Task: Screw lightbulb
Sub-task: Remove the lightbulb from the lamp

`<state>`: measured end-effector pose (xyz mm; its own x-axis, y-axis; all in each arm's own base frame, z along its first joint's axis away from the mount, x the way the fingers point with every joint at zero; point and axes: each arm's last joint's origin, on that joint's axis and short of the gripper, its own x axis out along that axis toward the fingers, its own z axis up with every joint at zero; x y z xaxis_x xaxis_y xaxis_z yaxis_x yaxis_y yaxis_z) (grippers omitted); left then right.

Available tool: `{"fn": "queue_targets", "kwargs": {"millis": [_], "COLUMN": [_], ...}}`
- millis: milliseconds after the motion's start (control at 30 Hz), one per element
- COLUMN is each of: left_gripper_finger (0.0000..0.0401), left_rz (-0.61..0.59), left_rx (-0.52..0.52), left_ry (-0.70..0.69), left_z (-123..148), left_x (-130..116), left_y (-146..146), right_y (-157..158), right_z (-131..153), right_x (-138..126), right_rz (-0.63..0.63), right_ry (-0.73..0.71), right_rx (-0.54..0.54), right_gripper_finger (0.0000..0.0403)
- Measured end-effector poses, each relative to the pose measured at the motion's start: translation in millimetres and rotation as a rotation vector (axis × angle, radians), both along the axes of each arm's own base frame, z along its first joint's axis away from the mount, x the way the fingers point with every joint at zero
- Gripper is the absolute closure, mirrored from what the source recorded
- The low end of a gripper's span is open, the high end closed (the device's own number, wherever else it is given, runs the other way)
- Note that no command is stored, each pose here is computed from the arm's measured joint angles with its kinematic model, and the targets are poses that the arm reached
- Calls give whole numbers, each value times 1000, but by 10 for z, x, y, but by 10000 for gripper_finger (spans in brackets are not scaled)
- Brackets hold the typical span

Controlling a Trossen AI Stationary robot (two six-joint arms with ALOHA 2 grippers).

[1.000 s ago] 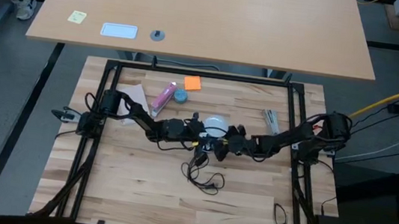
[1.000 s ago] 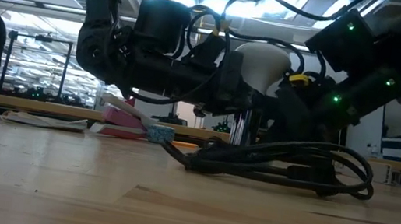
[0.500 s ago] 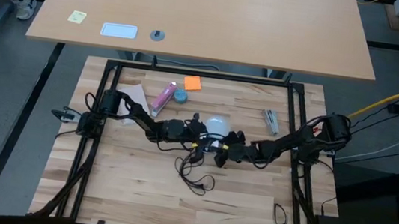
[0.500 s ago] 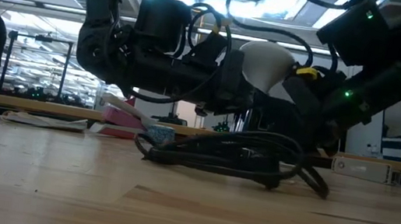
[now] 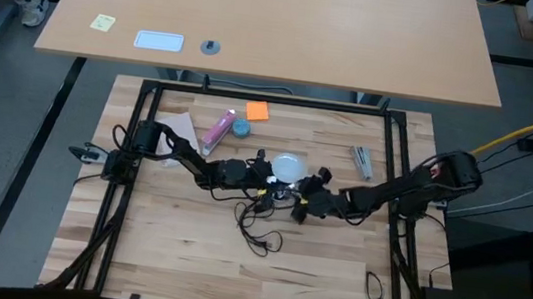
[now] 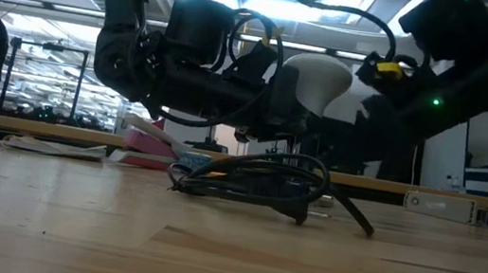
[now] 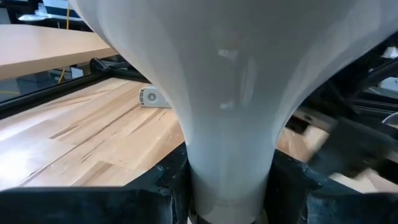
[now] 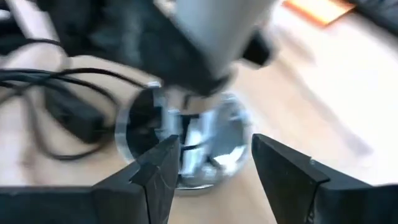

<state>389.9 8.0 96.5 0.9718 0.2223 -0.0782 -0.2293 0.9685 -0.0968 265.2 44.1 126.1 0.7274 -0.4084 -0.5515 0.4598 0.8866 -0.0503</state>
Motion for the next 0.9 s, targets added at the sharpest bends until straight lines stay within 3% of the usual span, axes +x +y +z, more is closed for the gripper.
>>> {"fn": "queue_targets", "kwargs": {"millis": [267,600,667,900], "left_gripper_finger": [262,262,262,262], "left_rz": [-3,1,1,5], "left_rx": [-9,-12,-12,-19], "left_ry": [-3,-6,-9,-16], "left_z": [3,6,11,16], "left_x": [0,0,0,0], "left_y": [-2,-4,-5,-3], "right_y": [-35,-39,-68,-328], "right_z": [73,59,46,-68], "right_x": [-85,-99,-108,-65], "right_rz": [66,70,50,-74], "right_ry": [118,141,151,134], "right_rx": [-163,-170,-157,53], "right_gripper_finger": [194,194,194,194]}}
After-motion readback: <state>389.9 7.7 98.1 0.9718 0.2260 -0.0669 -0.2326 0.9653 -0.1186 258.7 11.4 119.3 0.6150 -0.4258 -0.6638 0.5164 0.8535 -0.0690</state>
